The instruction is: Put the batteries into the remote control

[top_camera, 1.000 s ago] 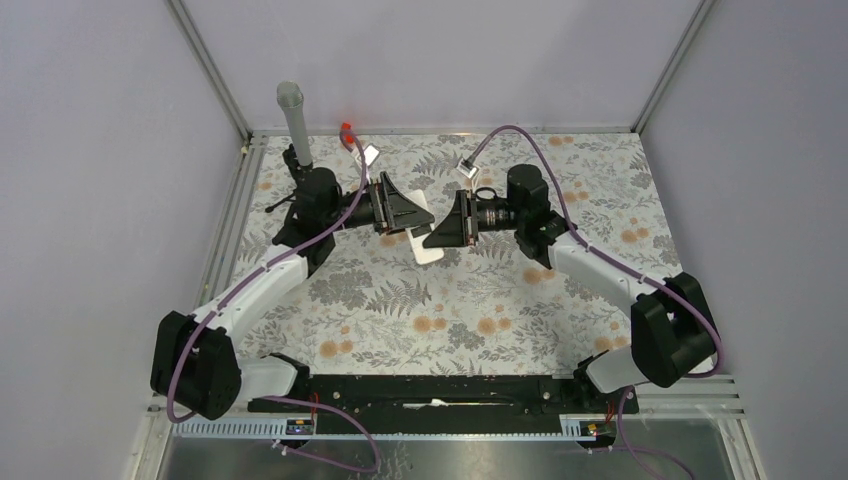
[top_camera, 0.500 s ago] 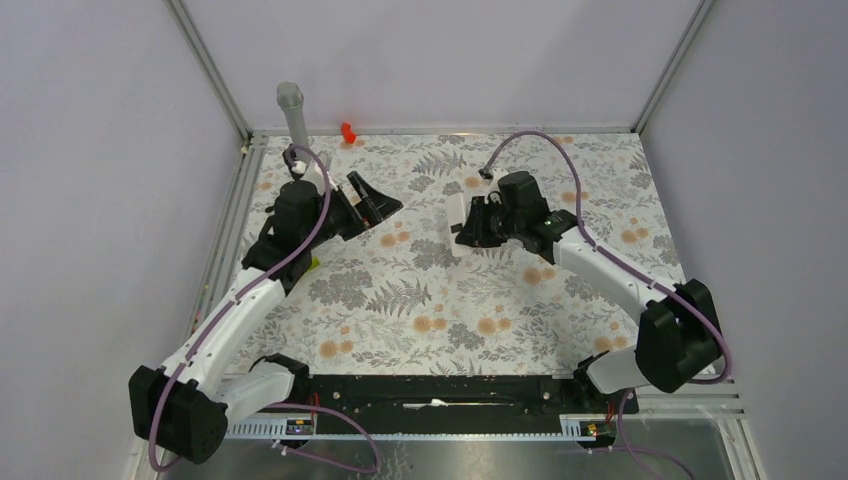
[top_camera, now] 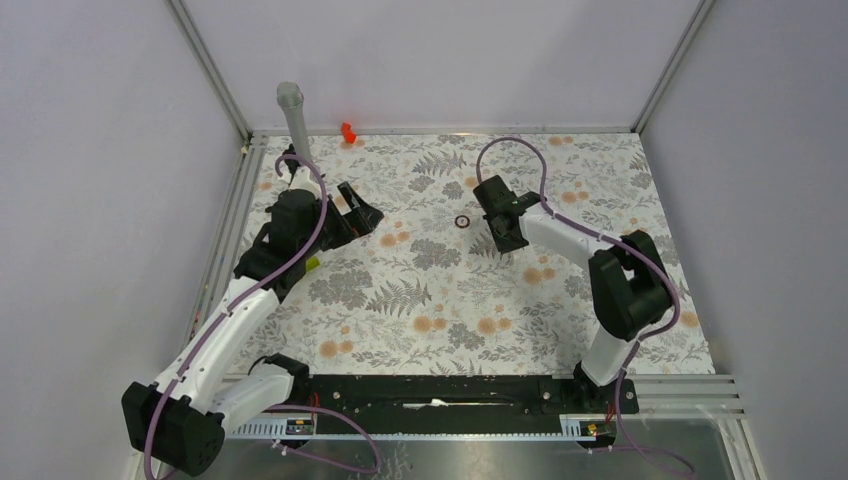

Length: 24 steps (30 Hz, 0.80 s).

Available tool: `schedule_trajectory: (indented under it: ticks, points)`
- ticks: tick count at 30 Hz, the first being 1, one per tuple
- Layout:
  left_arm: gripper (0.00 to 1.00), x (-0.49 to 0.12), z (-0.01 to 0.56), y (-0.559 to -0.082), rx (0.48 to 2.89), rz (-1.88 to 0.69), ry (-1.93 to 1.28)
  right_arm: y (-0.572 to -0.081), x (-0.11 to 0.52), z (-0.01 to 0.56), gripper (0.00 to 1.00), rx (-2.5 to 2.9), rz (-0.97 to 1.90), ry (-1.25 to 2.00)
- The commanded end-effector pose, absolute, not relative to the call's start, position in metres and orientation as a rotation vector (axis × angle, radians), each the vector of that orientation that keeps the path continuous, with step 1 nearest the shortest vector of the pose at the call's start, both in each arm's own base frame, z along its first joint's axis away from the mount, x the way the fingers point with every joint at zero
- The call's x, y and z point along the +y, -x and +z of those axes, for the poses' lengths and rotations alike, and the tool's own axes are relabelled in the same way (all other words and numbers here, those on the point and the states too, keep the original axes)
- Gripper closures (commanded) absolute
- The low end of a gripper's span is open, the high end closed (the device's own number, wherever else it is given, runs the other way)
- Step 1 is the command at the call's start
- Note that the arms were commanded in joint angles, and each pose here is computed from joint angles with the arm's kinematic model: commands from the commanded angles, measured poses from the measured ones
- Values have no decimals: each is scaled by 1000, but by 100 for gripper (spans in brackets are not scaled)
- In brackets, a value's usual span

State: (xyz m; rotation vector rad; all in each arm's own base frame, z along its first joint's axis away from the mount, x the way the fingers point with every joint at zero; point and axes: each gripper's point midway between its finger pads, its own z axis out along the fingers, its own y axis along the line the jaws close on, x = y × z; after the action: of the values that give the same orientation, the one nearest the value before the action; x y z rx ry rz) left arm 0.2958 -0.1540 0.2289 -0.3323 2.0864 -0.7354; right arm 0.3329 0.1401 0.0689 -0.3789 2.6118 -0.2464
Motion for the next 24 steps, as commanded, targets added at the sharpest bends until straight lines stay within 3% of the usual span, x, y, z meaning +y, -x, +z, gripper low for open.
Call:
schedule_trajectory:
  ticks: [1,16,24]
  points:
    - [1,-147,261,-303,1986,-711,303,-330,113,65,97,2654,-485,437]
    - [1,-143,260,-292,2033,-686,284,-317,130,43,56,2776,-374,418]
    - [1,-133,273,-282,2040,-637,290,-311,167,75,44,2777,-57,349]
